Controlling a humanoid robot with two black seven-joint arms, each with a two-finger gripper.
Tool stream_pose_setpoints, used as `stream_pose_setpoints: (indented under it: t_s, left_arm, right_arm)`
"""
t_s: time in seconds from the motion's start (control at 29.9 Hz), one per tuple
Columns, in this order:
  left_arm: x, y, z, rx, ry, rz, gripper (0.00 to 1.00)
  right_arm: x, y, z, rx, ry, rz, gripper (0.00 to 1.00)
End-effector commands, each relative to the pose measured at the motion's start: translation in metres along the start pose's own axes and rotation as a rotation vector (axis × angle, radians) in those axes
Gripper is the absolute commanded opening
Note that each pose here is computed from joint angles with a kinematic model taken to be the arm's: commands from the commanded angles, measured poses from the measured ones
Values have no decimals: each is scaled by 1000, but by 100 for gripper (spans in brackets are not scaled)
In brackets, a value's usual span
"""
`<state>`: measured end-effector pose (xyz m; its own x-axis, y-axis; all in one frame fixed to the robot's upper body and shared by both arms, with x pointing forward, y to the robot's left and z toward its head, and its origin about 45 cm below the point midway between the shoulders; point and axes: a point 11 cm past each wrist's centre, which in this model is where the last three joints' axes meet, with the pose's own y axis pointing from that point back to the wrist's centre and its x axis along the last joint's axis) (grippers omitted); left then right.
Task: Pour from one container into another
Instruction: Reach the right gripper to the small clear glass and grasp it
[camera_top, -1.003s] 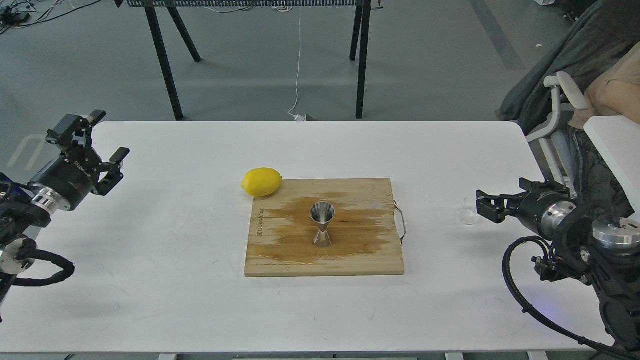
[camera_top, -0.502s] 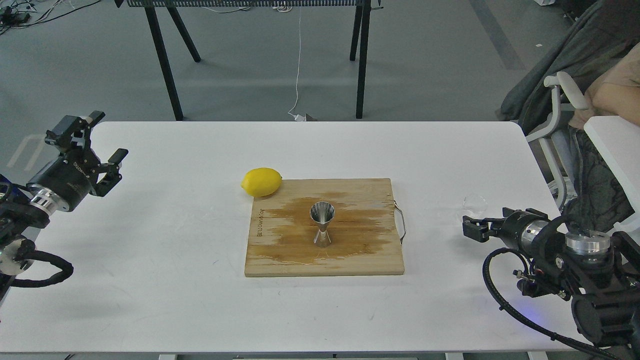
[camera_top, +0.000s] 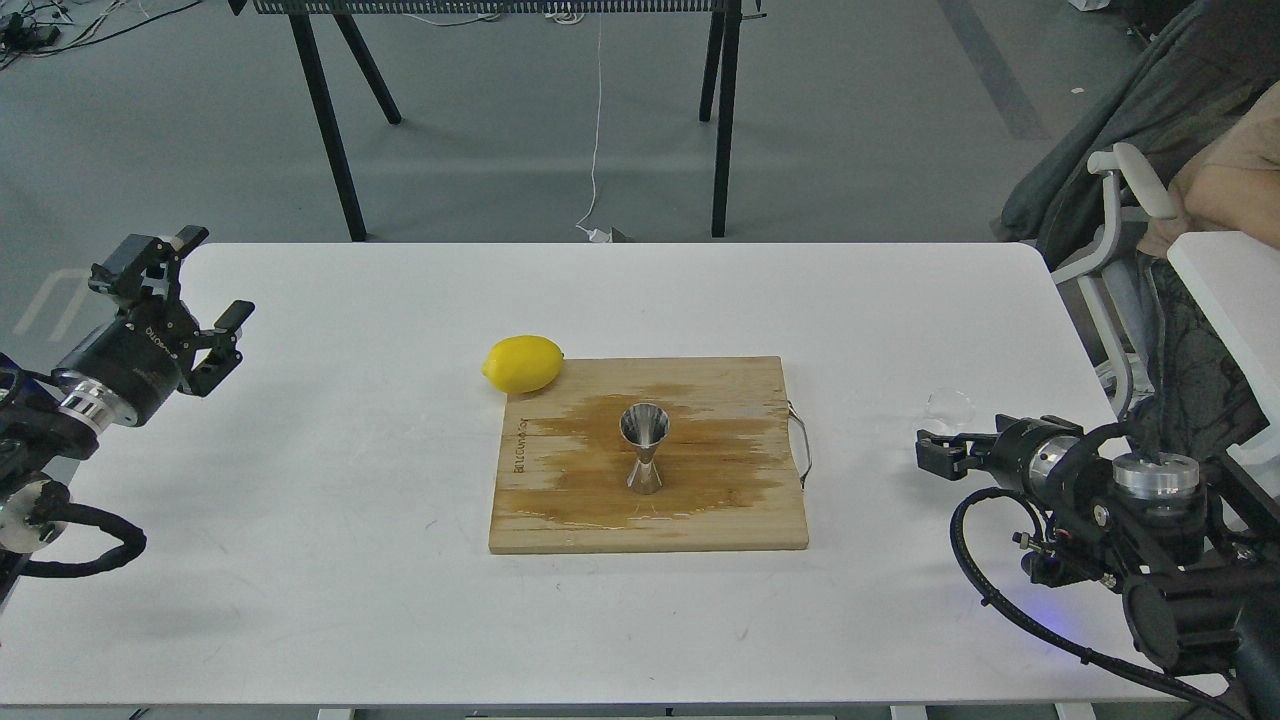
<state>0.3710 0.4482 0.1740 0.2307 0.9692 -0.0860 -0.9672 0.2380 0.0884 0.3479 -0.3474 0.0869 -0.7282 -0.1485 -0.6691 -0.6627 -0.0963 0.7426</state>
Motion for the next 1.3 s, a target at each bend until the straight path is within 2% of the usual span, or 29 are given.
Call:
stream_pose_setpoints:
  t_s: [0.0,1.0,1.2,1.27]
  left_arm:
    - [0,0,0,0,0,1,99]
    - [3,6,-7,17,2,11,99]
    - [3,6,-7,17,2,11,99]
    - [3,6,-7,17,2,11,99]
  right_arm:
    - [0,-3,2,0,-4,6,99]
    - [-11,-13,4,16,21,16,98]
    - [-13,-13,4,18,29,8,95]
    - [-13,-13,4,17,30,9,90]
